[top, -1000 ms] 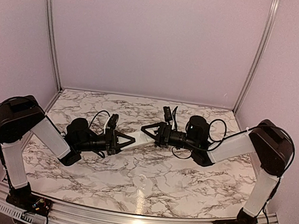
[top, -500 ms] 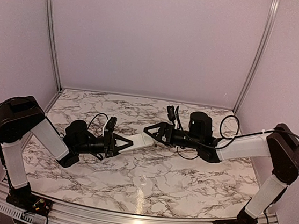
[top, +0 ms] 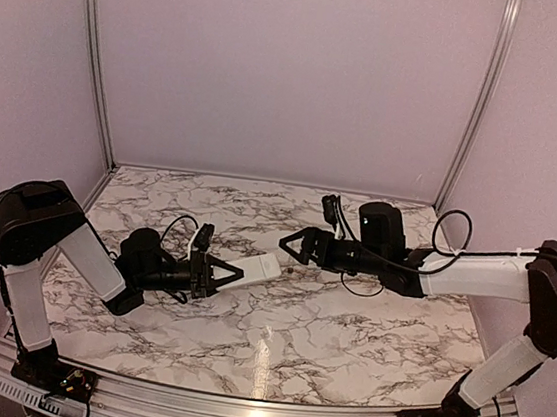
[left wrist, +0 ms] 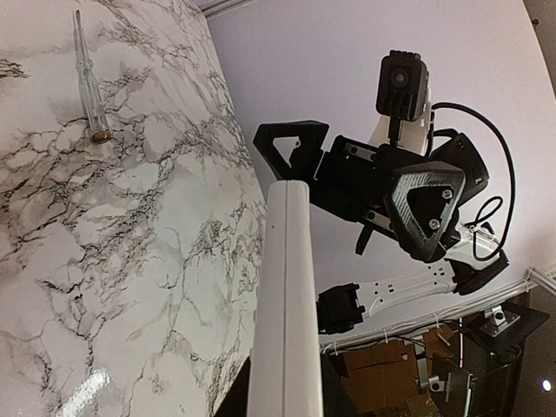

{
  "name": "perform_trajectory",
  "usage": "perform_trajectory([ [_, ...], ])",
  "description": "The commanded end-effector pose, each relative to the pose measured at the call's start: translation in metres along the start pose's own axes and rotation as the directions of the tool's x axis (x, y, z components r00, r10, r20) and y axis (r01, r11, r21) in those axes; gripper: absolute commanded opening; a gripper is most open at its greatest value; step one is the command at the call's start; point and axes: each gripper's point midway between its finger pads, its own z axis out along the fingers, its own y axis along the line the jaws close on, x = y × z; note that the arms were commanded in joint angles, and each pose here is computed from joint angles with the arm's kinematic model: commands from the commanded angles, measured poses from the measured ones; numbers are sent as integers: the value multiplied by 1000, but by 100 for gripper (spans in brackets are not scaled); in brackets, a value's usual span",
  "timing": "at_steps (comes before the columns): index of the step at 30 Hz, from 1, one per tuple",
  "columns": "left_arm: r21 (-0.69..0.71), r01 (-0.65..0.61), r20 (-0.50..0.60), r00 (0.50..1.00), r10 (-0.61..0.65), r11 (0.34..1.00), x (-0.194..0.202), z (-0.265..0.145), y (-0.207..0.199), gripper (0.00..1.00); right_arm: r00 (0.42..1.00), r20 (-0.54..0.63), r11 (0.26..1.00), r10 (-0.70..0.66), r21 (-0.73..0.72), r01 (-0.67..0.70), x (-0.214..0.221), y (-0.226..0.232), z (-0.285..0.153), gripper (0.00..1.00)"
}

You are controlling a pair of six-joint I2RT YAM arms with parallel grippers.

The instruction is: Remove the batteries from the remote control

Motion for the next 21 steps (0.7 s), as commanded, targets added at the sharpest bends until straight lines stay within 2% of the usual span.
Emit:
perform_trajectory([
  [1,240,-238,143,968,208,941,-16,-17,-66,0,998,41,990,-54,131,48,-19,-2,-17,98],
  [6,206,-187,136,978,161,961,-12,-19,-50,0,994,67,964,-82,257,62,-25,-9,-39,98],
  [12,198,-110,121,989,88,974,-9,-21,-44,0,992,33,918,-120,385,98,-14,-13,-54,98],
  [21,172,-42,88,996,27,984,5,-25,-49,0,992,-37,936,-118,330,124,21,18,-55,97],
])
